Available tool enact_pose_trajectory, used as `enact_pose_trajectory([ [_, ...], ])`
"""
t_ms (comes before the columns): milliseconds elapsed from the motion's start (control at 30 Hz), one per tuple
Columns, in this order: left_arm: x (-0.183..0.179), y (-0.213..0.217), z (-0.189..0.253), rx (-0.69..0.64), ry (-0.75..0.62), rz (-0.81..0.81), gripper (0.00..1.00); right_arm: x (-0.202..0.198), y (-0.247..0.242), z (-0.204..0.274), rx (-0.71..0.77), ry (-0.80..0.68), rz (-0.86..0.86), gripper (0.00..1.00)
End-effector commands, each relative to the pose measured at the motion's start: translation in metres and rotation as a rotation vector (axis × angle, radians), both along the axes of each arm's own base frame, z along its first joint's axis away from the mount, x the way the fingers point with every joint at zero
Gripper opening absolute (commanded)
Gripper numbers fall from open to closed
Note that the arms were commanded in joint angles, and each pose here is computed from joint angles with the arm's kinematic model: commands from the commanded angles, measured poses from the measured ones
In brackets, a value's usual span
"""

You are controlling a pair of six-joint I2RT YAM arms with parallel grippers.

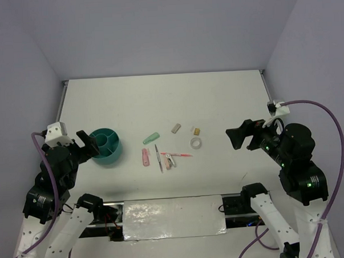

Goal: Sort the stationery into containers
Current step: Pick up the pen from the center of the board.

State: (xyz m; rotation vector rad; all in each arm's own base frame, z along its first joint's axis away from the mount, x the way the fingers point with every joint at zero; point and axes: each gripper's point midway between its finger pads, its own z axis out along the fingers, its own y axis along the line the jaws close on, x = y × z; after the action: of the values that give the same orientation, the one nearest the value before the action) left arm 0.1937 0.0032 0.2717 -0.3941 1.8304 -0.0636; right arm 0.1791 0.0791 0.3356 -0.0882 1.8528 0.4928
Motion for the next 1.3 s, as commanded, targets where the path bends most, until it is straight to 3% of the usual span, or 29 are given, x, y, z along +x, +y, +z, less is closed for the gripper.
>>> enact_pose_trajectory([
  [0, 0.005, -0.001, 0.007, -0.021, -0.031, 0.007, 0.99, -0.001, -0.006, 0.019, -0.003, -0.058, -0.03, 1.0],
  [133, 0.006, -0.002, 0.007, -0.021, -0.032, 0.005, 0.99, -0.004, -0.004, 0.026, 0.004, -0.09, -0.016, 1.0],
  [333, 0.008, -0.002, 0.005, -0.016, -0.022, 0.005, 0.99, -0.016, 0.029, 0.047, 0.105, -0.145, 0.17, 1.0],
  [533, 0.009, -0.002, 0.004, -0.01, -0.016, 0.007, 0.99, 0.004, 0.052, 0.038, 0.169, 0.005, 0.213, 1.0],
  [600, 0.011, -0.003, 0.002, -0.008, -0.004, 0.009, 0.99, 0.022, 0.057, 0.021, 0.145, 0.077, 0.122, 1.0],
  [633, 0.011, -0.003, 0.001, -0.008, 0.0, 0.009, 0.99, 0.013, 0.092, 0.007, 0.107, 0.131, 0.224, 1.0],
  [667, 0.012, -0.002, 0.001, -0.005, 0.005, 0.012, 0.99, 0.022, 0.098, -0.003, 0.084, 0.15, 0.142, 1.0],
  [733, 0.013, -0.002, 0.0, -0.004, 0.01, 0.013, 0.99, 0.008, 0.157, -0.039, -0.029, 0.249, 0.21, 1.0],
  [867, 0.012, -0.001, 0.0, -0.003, 0.009, 0.021, 0.99, -0.002, 0.229, -0.1, -0.209, 0.357, 0.227, 0.99],
  [933, 0.011, 0.0, 0.0, -0.005, 0.003, 0.021, 0.99, 0.002, 0.26, -0.125, -0.244, 0.388, 0.225, 0.94],
  [1000, 0.01, 0.0, 0.002, -0.007, -0.005, 0.019, 0.99, 0.0, 0.285, -0.128, -0.235, 0.4, 0.246, 0.84],
  [1033, 0.01, -0.001, 0.002, -0.009, -0.008, 0.015, 0.99, 0.002, 0.295, -0.148, -0.277, 0.426, 0.242, 0.73],
  [1100, 0.009, 0.0, 0.003, -0.009, -0.014, 0.016, 0.99, 0.008, 0.308, -0.15, -0.285, 0.426, 0.237, 0.66],
  [1267, 0.008, 0.0, 0.004, -0.009, -0.018, 0.014, 0.99, 0.02, 0.321, -0.182, -0.343, 0.476, 0.22, 0.61],
])
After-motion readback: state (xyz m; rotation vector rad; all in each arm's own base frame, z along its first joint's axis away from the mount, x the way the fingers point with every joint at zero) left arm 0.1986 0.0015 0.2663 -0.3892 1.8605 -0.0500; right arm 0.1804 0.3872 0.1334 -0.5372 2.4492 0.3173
